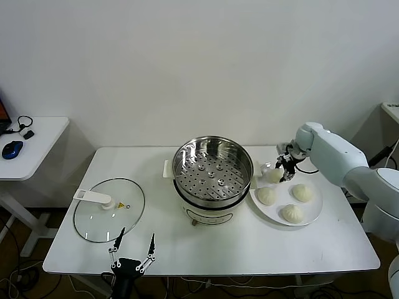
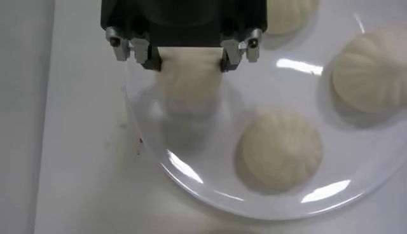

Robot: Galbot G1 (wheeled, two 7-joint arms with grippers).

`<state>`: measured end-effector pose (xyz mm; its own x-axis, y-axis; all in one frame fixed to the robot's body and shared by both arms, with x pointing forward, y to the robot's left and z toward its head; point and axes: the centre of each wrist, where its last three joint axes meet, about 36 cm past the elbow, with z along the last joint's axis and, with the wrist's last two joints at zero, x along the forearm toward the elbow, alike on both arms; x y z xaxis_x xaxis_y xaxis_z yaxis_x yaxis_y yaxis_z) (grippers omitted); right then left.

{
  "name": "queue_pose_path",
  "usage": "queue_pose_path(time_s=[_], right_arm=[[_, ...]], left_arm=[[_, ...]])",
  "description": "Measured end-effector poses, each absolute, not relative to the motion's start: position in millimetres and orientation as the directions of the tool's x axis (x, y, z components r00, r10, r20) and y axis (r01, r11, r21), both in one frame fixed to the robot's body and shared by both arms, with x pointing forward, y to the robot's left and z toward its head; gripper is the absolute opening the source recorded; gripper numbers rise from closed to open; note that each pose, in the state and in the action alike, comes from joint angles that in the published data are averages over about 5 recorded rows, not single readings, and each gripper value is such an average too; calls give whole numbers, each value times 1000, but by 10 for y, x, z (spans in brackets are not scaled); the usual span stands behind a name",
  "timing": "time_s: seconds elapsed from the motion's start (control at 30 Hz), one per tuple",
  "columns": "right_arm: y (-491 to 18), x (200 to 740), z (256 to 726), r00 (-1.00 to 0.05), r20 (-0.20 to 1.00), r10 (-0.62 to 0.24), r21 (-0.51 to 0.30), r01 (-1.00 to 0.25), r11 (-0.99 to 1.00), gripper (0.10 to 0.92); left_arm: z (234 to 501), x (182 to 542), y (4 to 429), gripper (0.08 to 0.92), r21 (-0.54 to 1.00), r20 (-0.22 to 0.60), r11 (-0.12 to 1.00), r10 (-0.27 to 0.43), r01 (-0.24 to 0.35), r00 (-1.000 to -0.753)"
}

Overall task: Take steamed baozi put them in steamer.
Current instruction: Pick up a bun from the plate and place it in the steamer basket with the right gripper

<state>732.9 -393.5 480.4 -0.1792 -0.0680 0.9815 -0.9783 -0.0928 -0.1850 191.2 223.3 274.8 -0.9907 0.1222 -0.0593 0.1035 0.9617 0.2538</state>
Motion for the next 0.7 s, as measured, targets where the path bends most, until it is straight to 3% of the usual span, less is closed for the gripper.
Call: queue_pose_path(time_s=[0.4,0.7], right_arm=[[-3762,7368,5755,-229,968,-101,-248,-928,-277,633],[-3400,7289,6606,-242,954,-174,-297,-820,-489,636]], left_arm=[[2777,1893,2246,823,266,-58,958,125,105,-990],[2794,1897,2248,823,270,-60,957,127,106,-990]])
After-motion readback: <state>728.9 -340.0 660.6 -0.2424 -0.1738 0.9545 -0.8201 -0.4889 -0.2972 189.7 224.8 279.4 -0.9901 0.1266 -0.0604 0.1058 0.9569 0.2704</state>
